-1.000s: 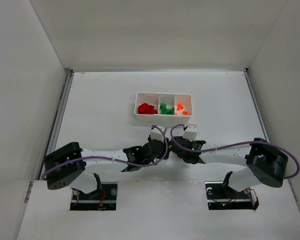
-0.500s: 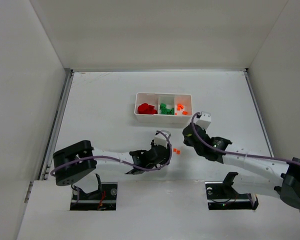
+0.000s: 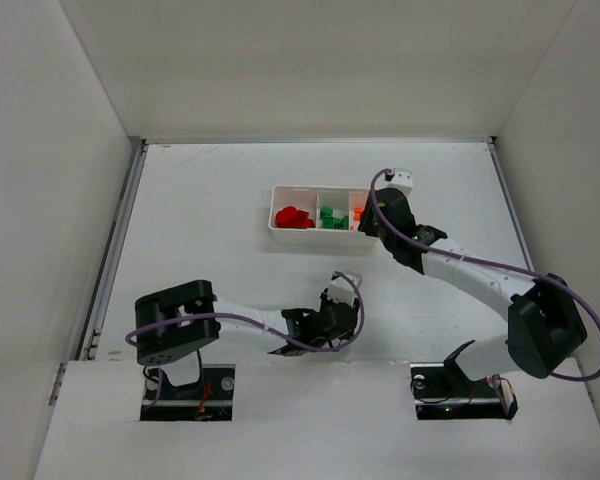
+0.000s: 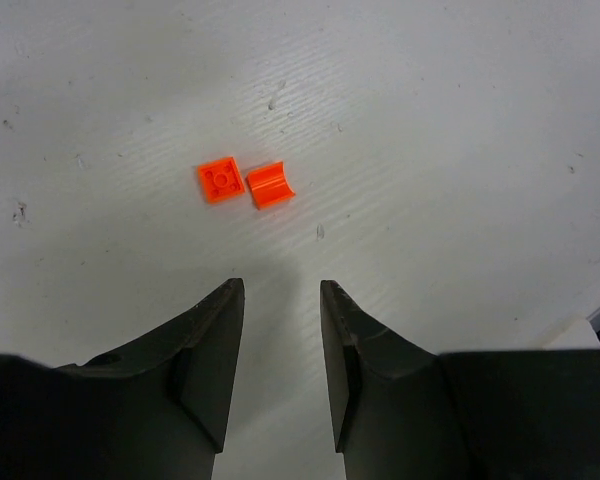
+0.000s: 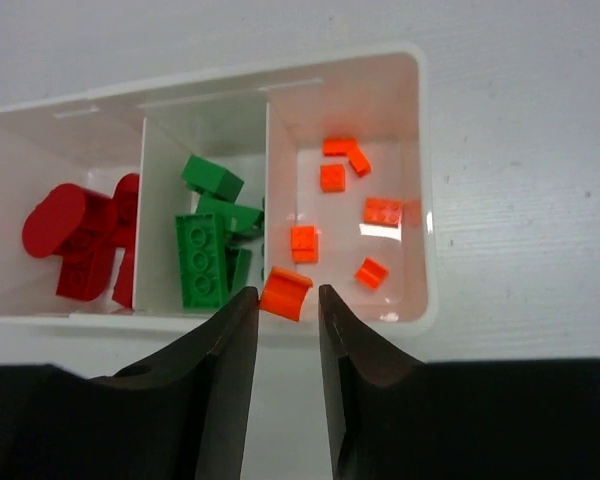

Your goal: Sort the legos into containers by color

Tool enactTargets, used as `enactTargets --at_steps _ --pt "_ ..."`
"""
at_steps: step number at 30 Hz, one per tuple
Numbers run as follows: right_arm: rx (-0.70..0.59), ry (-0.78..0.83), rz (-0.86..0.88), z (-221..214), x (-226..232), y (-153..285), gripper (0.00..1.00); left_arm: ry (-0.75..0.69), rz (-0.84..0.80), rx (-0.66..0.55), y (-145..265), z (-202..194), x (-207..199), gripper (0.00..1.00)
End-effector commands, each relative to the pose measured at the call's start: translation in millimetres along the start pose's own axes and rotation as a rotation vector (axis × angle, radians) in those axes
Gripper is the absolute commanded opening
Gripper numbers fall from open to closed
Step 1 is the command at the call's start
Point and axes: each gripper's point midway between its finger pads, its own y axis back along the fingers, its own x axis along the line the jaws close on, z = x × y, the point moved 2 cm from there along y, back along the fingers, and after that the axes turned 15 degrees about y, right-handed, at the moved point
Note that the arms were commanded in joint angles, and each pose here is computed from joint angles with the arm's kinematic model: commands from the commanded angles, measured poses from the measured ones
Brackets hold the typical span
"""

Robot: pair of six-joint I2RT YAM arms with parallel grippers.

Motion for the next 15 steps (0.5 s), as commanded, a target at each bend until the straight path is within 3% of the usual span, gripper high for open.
enactTargets --at_steps 1,3,15 --pt "-0.094 0.0 0.035 36.8 7.5 -5.6 0.43 0.039 -0.006 -0.063 -7.1 16.0 -15.4 0.34" --pt "-0.101 0.004 0.04 38.1 9.2 -4.0 0.49 0.039 0.01 -0.07 -11.2 15.9 -13.3 0.34" --pt "-0.105 -0.051 0.055 -3.1 -10.9 32.9 0.47 0.008 0.073 -0.088 -33.1 14.7 -13.7 0.33"
